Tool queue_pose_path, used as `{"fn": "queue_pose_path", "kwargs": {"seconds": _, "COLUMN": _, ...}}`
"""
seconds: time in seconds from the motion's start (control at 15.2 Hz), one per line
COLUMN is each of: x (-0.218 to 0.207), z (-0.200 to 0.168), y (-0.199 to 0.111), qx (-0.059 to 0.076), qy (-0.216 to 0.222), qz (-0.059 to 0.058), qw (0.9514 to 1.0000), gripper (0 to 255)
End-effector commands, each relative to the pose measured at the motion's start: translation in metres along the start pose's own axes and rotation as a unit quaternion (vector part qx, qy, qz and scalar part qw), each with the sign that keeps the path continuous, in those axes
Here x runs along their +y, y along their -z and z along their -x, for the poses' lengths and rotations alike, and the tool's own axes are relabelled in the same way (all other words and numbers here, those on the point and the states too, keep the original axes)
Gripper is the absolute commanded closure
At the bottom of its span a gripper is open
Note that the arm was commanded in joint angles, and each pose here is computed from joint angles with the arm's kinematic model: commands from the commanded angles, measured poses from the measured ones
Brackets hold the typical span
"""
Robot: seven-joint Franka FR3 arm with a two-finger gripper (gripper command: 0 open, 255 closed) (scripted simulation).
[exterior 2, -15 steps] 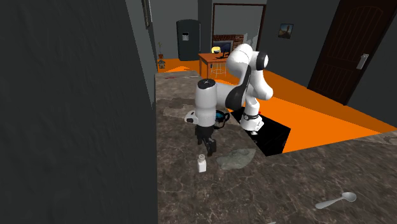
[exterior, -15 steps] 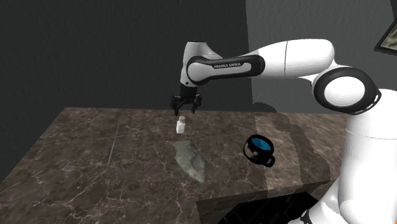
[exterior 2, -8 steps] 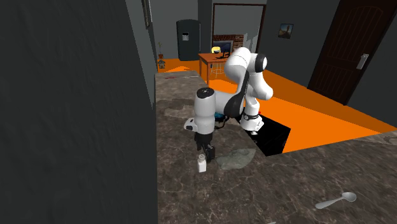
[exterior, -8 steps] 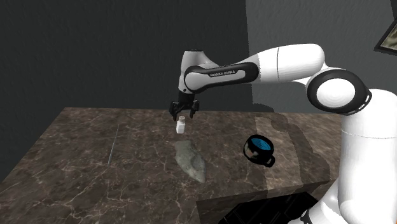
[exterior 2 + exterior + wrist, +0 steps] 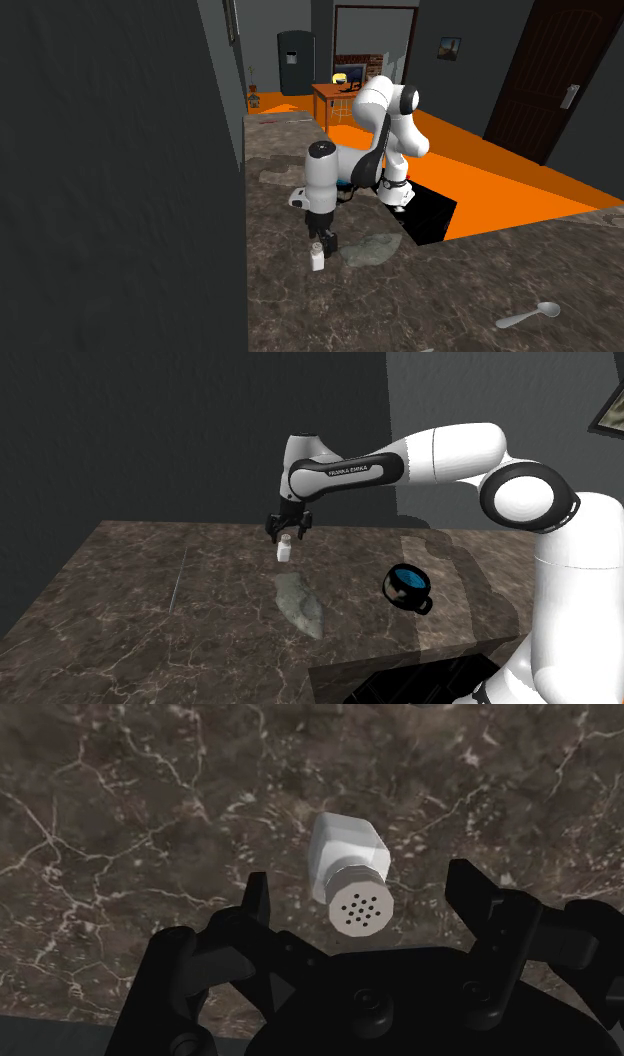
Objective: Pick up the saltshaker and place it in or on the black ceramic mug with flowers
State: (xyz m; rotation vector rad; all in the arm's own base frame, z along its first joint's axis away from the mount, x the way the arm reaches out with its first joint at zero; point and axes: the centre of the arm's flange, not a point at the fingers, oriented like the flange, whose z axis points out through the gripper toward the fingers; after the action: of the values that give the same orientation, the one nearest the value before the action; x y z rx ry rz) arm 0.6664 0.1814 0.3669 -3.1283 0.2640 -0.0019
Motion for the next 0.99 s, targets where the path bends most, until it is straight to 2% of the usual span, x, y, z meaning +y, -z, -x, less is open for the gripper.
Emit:
{"fn": "queue_pose_path", "kwargs": {"seconds": 0.0, "x": 0.0, "z": 0.0, "y": 0.0, "qx": 0.0, "qy": 0.0, "qz": 0.0, "qw": 1.0, "gripper": 255}}
{"fn": "queue_pose_path", "kwargs": {"seconds": 0.59, "x": 0.0, "z": 0.0, "y": 0.0, "qx": 0.0, "qy": 0.0, "qz": 0.0, "qw": 1.0, "gripper": 255}}
{"fn": "queue_pose_path", "kwargs": {"seconds": 0.92, "x": 0.0, "z": 0.0, "y": 0.026, "qx": 0.0, "qy": 0.0, "qz": 0.0, "qw": 1.0, "gripper": 255}}
